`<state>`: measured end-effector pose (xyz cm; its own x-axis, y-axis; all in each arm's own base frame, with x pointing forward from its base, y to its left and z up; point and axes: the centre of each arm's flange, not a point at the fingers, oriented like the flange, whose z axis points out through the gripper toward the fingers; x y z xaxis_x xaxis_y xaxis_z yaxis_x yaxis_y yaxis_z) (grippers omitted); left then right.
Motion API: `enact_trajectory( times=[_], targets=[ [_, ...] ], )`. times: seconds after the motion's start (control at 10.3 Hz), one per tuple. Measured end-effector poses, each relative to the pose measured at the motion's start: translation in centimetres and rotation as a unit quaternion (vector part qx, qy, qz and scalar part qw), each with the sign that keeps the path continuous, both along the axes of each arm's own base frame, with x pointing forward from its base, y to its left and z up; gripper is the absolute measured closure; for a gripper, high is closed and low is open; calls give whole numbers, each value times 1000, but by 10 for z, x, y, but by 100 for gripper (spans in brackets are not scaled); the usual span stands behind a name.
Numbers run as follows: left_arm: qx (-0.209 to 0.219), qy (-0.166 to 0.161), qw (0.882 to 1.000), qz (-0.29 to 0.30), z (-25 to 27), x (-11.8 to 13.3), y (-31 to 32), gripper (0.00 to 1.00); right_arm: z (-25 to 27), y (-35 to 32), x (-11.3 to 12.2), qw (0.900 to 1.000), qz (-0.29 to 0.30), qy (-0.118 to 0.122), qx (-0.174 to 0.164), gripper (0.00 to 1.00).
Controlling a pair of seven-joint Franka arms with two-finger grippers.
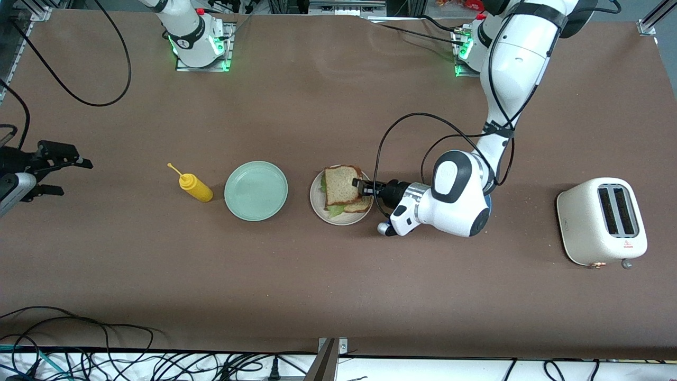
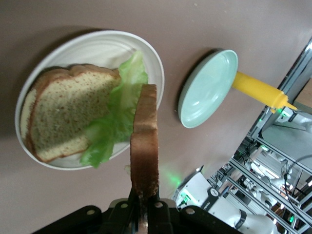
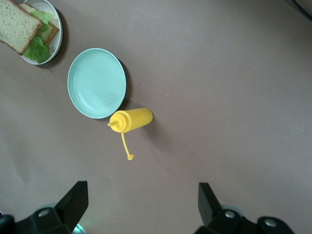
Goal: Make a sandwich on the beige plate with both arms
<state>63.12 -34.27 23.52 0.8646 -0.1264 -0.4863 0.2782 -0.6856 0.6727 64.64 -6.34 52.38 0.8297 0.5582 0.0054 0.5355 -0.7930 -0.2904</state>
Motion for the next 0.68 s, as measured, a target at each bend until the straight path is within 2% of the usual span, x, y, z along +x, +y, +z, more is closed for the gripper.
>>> enact_trajectory(
  times=[0.1, 0.19, 0.39, 0.49, 0.58, 0.68],
  targets=[
    [6, -3, 1000, 8, -8, -1, -1, 92, -1, 0, -7, 1000, -7, -8, -4, 0],
    [10, -5, 1000, 10, -13, -2, -3, 92, -2, -3, -15, 1000, -11, -14, -22, 0],
    [14, -7, 1000, 14, -16, -1, -1, 90, 12, 16, -39, 993, -66, -6, -100, 0],
    [16, -8, 1000, 16, -17, 1, 3, 80, 23, 35, -50, 986, -101, -8, -133, 0],
    [19, -8, 1000, 19, -19, 2, 7, 67, 32, 49, -58, 980, -130, -17, -149, 0],
    [23, -9, 999, 20, -20, 4, 12, 53, 38, 54, -64, 976, -152, -31, -152, 0]
  ],
)
